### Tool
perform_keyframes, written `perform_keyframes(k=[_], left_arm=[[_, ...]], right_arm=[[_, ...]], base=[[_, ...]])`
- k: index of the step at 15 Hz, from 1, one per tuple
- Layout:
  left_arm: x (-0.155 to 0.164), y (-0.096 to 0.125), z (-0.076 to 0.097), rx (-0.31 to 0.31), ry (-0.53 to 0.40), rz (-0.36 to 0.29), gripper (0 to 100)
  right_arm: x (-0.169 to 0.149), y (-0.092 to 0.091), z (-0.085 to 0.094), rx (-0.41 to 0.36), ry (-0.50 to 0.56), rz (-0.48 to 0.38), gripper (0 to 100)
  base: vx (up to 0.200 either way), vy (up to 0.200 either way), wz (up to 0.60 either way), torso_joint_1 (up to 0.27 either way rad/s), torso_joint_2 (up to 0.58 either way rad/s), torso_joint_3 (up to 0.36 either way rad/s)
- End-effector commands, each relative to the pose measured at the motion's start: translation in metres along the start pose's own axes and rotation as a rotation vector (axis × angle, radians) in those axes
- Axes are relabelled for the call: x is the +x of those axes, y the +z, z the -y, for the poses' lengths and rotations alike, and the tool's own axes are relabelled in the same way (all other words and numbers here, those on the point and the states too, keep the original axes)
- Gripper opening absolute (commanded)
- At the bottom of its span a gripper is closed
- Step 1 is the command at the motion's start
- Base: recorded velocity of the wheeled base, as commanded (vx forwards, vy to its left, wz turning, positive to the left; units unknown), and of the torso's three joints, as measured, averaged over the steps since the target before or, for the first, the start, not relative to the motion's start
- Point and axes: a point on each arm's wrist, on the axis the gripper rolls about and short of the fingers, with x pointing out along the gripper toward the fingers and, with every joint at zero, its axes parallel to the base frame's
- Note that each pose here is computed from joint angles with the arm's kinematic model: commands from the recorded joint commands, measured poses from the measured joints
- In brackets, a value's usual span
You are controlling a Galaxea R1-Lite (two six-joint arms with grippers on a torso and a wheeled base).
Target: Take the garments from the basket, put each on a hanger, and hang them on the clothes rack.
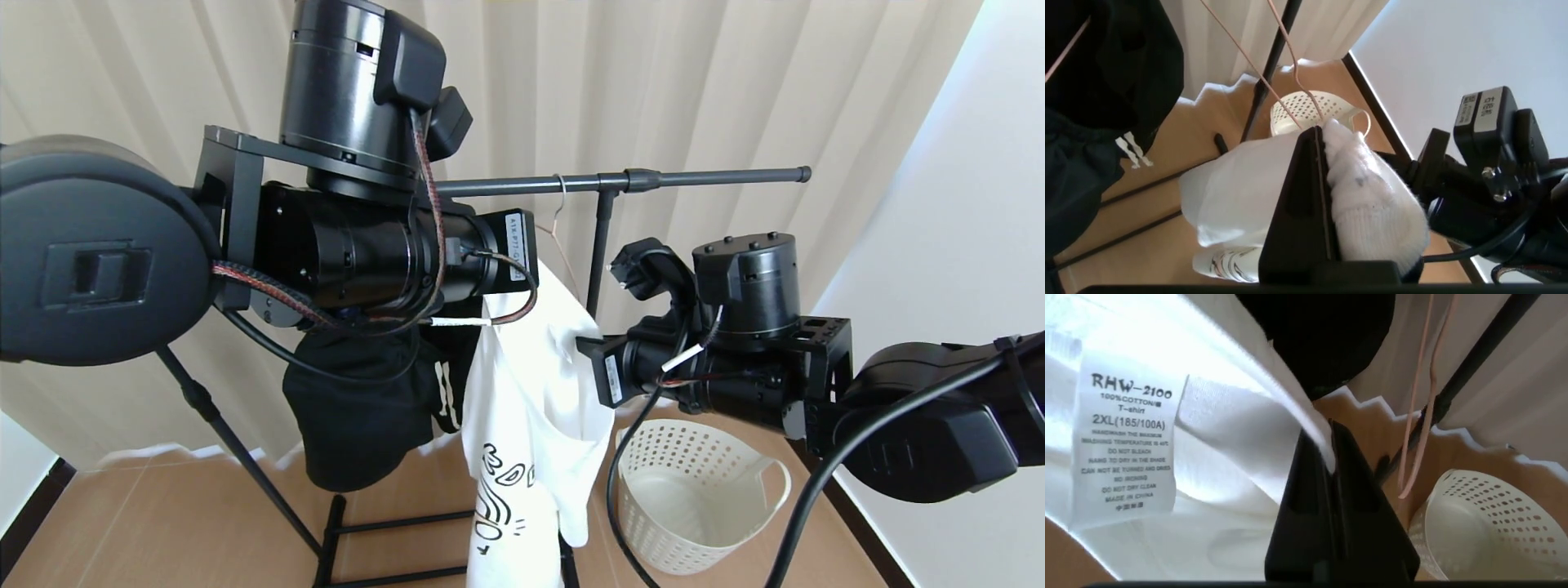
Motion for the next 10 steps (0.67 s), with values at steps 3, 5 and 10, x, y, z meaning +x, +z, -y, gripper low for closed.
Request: perform_keyframes(k=[3, 5, 10], left_arm=[[0.002, -0.007, -0.005, 0.005, 0.016, -0.031, 0], [0.006, -0.020, -0.013, 0.014, 0.043, -0.078, 0], [-0.006, -0.046, -0.021, 0.109, 0.052, -0.157, 100]], right_arm=[[-0.012, 0.011, 0.012, 0.014, -0.030, 0.038, 0], [-0.032, 0.015, 0.016, 0.011, -0.042, 0.046, 0], [-0.075, 0.021, 0.024, -0.044, -0.068, 0.015, 0]], base=[[0.000, 0.000, 0.00, 0.000, 0.00, 0.000], [0.000, 0.000, 0.00, 0.000, 0.00, 0.000], [0.000, 0.000, 0.00, 0.000, 0.00, 0.000]])
